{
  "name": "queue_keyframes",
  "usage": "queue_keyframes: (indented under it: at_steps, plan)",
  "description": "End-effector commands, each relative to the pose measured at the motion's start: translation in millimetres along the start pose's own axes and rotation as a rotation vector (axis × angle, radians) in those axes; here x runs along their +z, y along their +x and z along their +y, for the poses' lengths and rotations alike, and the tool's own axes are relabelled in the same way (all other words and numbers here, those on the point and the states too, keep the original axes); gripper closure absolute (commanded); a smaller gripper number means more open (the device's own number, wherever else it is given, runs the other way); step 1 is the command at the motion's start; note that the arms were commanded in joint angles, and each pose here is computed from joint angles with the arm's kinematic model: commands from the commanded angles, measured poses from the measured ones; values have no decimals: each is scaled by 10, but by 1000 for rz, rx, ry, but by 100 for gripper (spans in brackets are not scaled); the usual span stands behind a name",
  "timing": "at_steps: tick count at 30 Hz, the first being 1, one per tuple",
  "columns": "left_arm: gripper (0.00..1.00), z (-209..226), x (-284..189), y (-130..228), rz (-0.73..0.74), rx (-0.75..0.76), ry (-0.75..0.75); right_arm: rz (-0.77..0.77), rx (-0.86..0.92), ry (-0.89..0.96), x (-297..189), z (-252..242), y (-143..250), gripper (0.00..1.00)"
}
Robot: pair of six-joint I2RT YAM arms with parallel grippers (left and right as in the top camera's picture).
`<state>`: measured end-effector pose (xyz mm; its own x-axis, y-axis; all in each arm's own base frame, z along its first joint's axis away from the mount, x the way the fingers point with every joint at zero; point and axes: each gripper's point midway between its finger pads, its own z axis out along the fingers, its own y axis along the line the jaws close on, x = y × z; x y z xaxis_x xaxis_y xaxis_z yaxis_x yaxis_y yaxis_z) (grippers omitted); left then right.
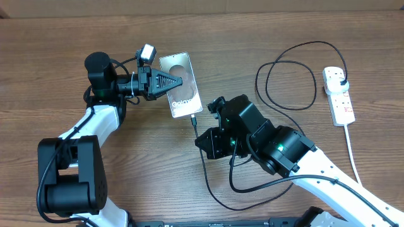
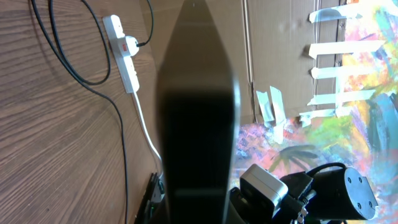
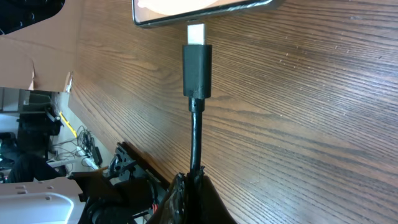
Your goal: Plug charger to phone and switch on socket
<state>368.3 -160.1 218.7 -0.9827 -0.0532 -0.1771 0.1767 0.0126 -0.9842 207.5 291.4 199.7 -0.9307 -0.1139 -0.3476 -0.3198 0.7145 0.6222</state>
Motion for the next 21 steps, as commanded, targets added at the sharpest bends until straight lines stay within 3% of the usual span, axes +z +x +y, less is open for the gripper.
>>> queue_keyframes:
  at_steps: [1, 21]
  plan:
    - [96, -3, 4, -33, -9, 11, -3, 3, 5, -9, 42, 17, -24, 96]
    - [96, -10, 3, -14, 1, 14, 1, -4, -51, -14, 124, 21, -85, 96]
